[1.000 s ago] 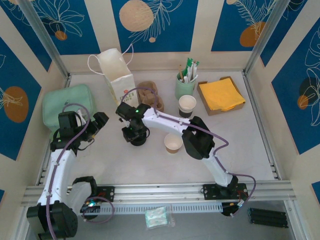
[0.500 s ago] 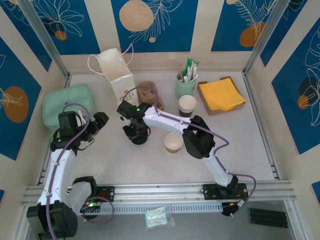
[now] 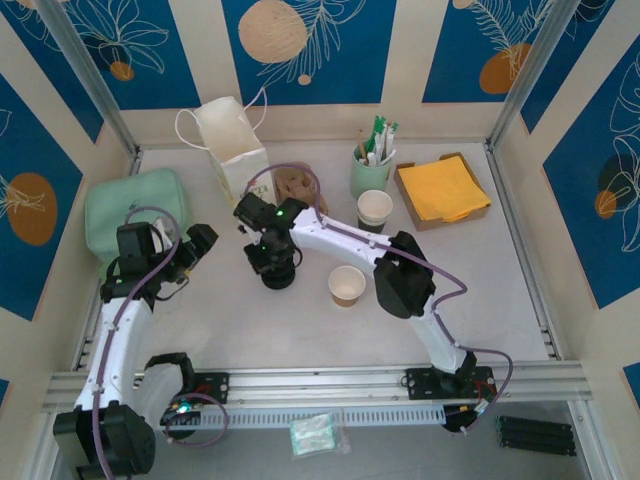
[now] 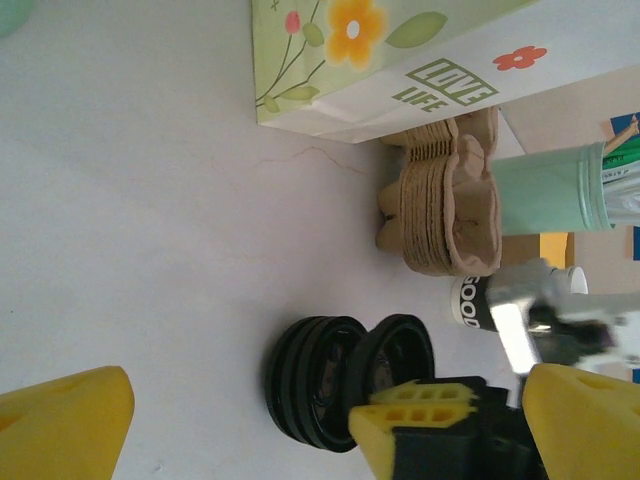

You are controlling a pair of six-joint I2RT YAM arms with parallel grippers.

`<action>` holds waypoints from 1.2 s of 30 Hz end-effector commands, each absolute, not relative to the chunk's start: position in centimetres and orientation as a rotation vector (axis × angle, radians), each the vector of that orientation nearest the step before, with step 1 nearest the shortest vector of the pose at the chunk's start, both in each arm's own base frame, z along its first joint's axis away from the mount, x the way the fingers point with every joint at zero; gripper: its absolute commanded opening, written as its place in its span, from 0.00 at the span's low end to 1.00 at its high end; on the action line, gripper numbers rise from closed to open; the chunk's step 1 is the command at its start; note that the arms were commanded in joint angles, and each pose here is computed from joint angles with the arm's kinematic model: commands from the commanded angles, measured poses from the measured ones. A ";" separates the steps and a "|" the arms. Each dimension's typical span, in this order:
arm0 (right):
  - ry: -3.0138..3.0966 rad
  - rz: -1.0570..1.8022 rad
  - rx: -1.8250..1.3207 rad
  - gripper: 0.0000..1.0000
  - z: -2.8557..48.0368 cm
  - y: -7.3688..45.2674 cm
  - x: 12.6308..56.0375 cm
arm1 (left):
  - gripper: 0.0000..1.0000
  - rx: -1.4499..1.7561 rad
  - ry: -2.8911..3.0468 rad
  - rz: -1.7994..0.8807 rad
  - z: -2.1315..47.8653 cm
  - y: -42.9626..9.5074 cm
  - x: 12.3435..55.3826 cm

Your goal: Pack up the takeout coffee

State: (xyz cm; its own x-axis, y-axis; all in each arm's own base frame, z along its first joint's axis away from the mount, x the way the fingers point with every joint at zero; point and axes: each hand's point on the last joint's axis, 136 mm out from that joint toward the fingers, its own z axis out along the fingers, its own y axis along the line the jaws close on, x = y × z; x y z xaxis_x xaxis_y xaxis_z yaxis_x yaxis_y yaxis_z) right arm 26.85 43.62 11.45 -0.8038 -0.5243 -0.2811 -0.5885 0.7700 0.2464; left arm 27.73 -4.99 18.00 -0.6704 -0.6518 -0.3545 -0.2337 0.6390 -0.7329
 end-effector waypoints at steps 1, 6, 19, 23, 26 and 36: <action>2.694 0.559 -0.867 0.05 16.3 43.3 27.0 | 0.99 -0.634 2.234 -0.910 18.7 -5.4 28.0; 2.617 0.623 -0.837 0.05 20.3 42.6 27.0 | 0.99 -0.621 2.196 -0.970 20.1 -6.0 28.1; 2.425 1.151 -0.573 0.05 30.8 35.7 26.5 | 0.99 -0.456 2.056 -1.130 27.1 -12.4 28.3; 2.362 1.389 -0.450 0.05 32.9 32.3 26.4 | 0.99 -0.405 2.030 -1.199 28.3 -16.0 28.4; 2.316 1.488 -0.364 0.05 33.7 29.6 26.3 | 0.99 -0.357 2.010 -1.260 29.0 -19.0 28.3; 2.134 1.739 -0.165 0.05 35.2 22.8 26.7 | 0.99 -0.255 1.905 -1.518 31.5 -28.7 28.6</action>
State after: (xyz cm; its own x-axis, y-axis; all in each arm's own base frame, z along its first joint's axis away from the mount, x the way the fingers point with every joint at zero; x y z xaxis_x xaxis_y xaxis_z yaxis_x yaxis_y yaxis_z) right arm 27.87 22.97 32.85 -0.9139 0.1756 -0.3661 -0.2884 0.3541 0.8896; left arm 27.72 -26.99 26.49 -0.8005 -0.4634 -0.3802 0.1689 0.4342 -0.8848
